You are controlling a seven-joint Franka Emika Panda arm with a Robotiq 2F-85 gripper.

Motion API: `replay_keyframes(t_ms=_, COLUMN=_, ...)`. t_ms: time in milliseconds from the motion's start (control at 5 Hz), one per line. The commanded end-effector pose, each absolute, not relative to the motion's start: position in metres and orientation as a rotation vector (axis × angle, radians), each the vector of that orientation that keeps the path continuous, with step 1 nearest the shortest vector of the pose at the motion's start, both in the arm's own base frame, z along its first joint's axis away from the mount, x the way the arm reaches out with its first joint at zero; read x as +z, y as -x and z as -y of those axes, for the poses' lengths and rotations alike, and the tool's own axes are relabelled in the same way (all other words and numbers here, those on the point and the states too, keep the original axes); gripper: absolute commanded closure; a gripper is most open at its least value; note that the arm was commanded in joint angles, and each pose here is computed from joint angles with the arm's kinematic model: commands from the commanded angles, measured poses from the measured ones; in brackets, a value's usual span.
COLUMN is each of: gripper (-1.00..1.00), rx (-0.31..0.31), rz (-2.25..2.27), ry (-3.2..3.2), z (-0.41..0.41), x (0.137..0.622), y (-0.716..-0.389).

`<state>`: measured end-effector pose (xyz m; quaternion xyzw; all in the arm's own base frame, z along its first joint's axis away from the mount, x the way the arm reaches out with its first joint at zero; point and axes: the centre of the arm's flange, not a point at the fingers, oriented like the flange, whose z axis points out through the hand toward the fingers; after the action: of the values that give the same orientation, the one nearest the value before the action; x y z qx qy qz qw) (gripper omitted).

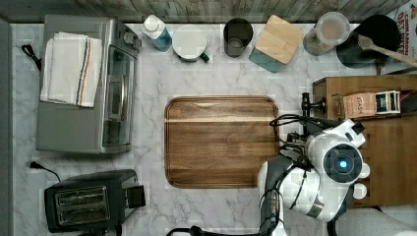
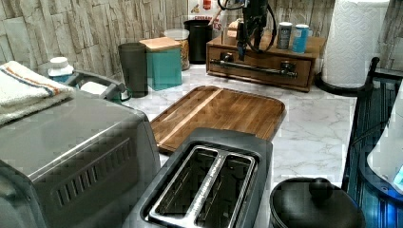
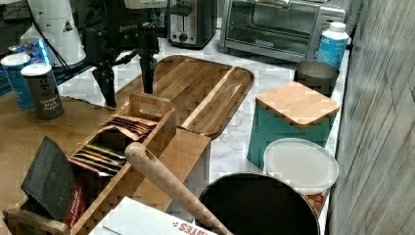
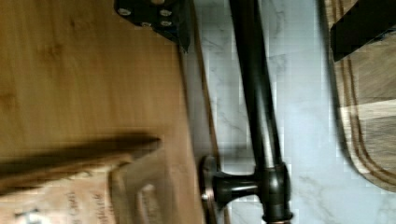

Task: Open the drawer.

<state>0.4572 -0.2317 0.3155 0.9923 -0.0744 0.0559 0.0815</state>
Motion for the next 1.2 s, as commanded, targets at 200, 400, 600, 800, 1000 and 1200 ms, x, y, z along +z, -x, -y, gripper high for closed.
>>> replay_keyframes(t_ms=200, gripper=-1.00, rx=0.206, rz=0.174, ry=-2.924, z=0.223, x=0.293, y=-0.453)
replay_keyframes(t_ms=400, gripper=-1.00, rx=0.172, rz=0.132, ry=-2.958, z=0.233, x=0.275, y=-0.452)
replay_keyframes(t_ms=600, gripper=-1.00, rx=0.179, rz=0.139, ry=-2.982, z=0.225, x=0.254, y=-0.454)
replay_keyframes(t_ms=800, gripper=-1.00, rx=0.138, rz=0.166, ry=-2.970, z=0.216, x=0.238, y=-0.457)
replay_keyframes(t_ms=1000, gripper=-1.00, rx=0.118, rz=0.155, ry=-2.949, z=0.206, x=0.237, y=-0.453)
replay_keyframes(t_ms=1200, gripper=-1.00, rx=0.109, rz=0.135, ry=-2.950, z=0.197, x=0.243, y=-0.455)
